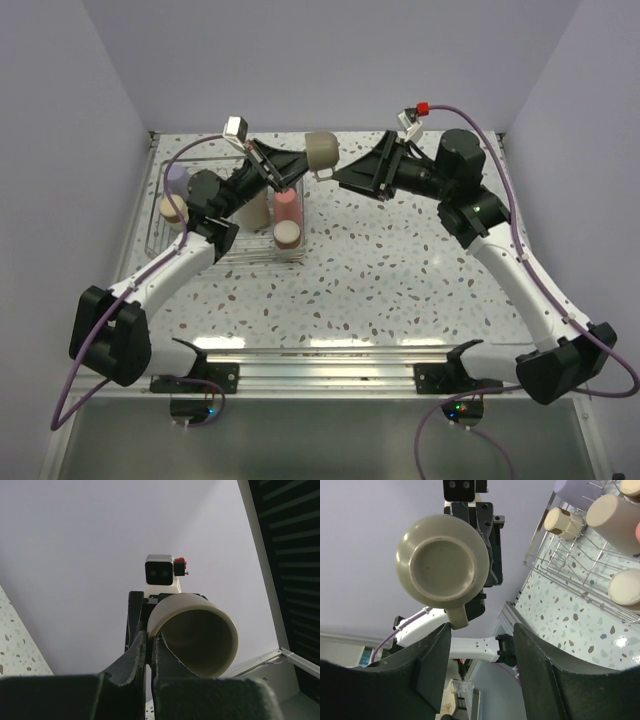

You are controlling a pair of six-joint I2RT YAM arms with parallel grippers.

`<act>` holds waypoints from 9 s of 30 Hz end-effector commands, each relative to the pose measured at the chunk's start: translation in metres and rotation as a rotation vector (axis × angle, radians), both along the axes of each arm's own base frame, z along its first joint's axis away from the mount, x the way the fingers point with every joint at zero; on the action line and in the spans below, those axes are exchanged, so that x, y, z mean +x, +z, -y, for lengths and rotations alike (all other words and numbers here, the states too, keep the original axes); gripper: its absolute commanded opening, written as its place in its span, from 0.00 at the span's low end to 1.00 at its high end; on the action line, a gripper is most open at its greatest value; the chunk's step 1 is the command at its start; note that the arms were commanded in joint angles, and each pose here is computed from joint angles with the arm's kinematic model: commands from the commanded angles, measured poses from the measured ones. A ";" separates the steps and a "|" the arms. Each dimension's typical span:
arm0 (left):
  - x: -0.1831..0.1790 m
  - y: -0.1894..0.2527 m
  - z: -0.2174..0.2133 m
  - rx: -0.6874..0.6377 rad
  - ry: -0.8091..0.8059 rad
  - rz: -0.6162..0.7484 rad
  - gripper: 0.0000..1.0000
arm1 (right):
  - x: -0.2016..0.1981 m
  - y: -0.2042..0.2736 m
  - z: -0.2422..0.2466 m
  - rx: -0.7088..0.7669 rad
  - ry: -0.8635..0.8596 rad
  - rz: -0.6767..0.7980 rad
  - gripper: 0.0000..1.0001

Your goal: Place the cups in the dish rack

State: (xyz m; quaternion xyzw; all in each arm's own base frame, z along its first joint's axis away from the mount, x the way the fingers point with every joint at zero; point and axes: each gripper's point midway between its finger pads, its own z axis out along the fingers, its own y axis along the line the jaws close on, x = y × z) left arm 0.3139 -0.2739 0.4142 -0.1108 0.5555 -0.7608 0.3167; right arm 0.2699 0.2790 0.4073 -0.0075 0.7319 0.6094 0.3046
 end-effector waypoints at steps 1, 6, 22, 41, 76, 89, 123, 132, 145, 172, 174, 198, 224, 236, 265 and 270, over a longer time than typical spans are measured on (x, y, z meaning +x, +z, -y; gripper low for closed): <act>-0.011 0.035 -0.007 -0.055 -0.012 0.104 0.00 | -0.006 0.024 -0.010 0.036 0.047 0.079 0.56; -0.009 0.032 -0.007 -0.048 -0.008 0.100 0.00 | -0.008 0.030 -0.025 0.041 0.070 0.089 0.54; -0.013 0.026 -0.018 -0.049 0.020 0.084 0.00 | 0.002 0.040 -0.030 0.040 -0.011 0.100 0.36; 0.010 -0.016 -0.038 0.236 0.124 -0.063 0.62 | 0.020 0.047 -0.032 -0.024 -0.055 0.125 0.00; -0.053 -0.077 -0.230 1.049 0.801 -0.316 0.86 | 0.051 -0.128 -0.167 -0.815 0.071 0.308 0.00; -0.052 -0.087 -0.222 1.019 0.770 -0.310 0.85 | 0.056 -0.200 -0.193 -0.901 0.164 0.271 0.00; -0.052 -0.099 -0.222 1.067 0.754 -0.256 0.84 | 0.048 -0.313 -0.212 -1.060 0.252 0.166 0.00; -0.052 -0.095 -0.225 1.075 0.770 -0.240 0.85 | 0.036 -0.322 -0.216 -1.088 0.288 0.160 0.05; -0.048 -0.092 -0.222 1.061 0.768 -0.224 0.85 | 0.026 -0.314 -0.209 -1.119 0.297 0.189 0.69; -0.038 -0.095 -0.227 1.070 0.797 -0.227 0.85 | -0.001 -0.215 -0.190 -0.984 0.245 0.274 0.71; -0.037 -0.094 -0.226 1.077 0.792 -0.223 0.85 | -0.001 -0.205 -0.183 -0.980 0.228 0.283 0.71; 0.018 -0.037 -0.265 1.265 0.982 -0.163 1.00 | -0.105 -0.098 0.044 -0.752 -0.100 0.384 0.77; -0.055 -0.191 -0.321 1.378 1.261 -0.176 1.00 | -0.170 -0.100 0.129 -0.549 -0.126 0.397 0.99; -0.049 -0.245 -0.325 1.336 1.370 -0.040 1.00 | -0.165 -0.111 0.135 -0.540 -0.181 0.371 0.99; -0.031 -0.295 -0.325 1.329 1.425 0.055 1.00 | -0.138 -0.117 0.098 -0.634 -0.164 0.359 0.99; -0.014 -0.282 -0.323 1.387 1.422 0.143 1.00 | -0.137 -0.115 0.101 -0.647 -0.173 0.369 0.99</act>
